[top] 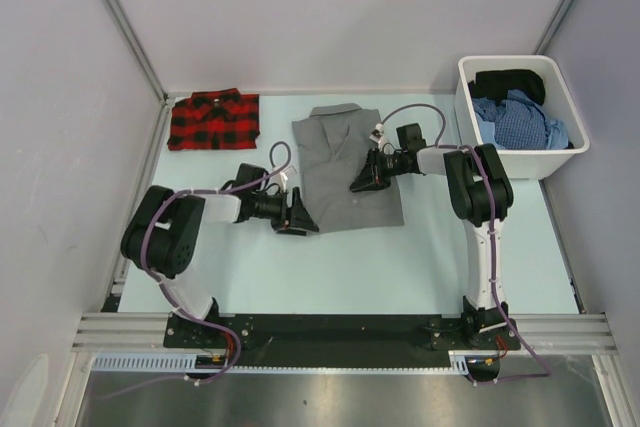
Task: Fold and stack the long sleeve shirts
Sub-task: Fold the shirt
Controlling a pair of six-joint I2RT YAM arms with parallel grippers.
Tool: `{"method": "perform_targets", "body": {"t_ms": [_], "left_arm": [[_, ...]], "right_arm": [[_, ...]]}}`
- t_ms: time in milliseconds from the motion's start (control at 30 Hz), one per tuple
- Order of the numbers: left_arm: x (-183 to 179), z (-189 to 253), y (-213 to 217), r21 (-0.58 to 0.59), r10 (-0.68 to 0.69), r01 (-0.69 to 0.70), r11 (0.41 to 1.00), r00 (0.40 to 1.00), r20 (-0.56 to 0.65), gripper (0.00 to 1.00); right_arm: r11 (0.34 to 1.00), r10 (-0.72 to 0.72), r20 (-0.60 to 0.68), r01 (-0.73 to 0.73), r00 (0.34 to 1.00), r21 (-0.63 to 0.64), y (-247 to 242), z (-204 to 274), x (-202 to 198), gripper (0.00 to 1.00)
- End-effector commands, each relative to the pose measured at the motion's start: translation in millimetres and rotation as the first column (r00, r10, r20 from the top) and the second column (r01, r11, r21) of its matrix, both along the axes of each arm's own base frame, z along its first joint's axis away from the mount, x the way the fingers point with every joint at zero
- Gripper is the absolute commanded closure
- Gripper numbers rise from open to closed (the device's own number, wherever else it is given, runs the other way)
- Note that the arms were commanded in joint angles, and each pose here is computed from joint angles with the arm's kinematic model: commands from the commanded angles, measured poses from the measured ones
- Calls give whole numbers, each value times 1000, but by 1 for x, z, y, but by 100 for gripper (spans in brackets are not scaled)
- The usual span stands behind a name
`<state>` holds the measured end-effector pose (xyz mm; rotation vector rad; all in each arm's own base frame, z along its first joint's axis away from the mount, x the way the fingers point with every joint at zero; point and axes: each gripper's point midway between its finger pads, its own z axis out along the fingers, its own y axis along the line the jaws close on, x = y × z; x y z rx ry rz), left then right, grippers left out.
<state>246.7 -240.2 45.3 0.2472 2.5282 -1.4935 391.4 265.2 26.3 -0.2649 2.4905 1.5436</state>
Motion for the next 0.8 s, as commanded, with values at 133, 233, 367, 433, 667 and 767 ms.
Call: {"method": "perform_targets", "body": {"t_ms": [133,233,367,433,667,767], "left_arm": [[-1,47,34,158,-188,141,977,920,343,37],[7,56,27,342,-380,215,915,746,547,41],[6,51,9,564,-598,227,794,461,655,42],[4,43,-1,638,-673,226,737,336,659,42],[1,20,-21,770,-787,169,615,83,611,42],[2,2,-18,805,-818,152,573,60,572,42]], "right_arm": [[996,79,182,-85,980,29,-12,59,-2,71],[978,209,357,-200,910,-61,-36,90,-22,71],[904,422,501,-311,755,-292,-74,79,-55,68],[837,541,604,-307,586,-453,-91,73,-56,62],[703,711,645,-278,279,-655,-97,28,-78,57],[662,749,631,-262,204,-702,-92,9,-82,57]]}}
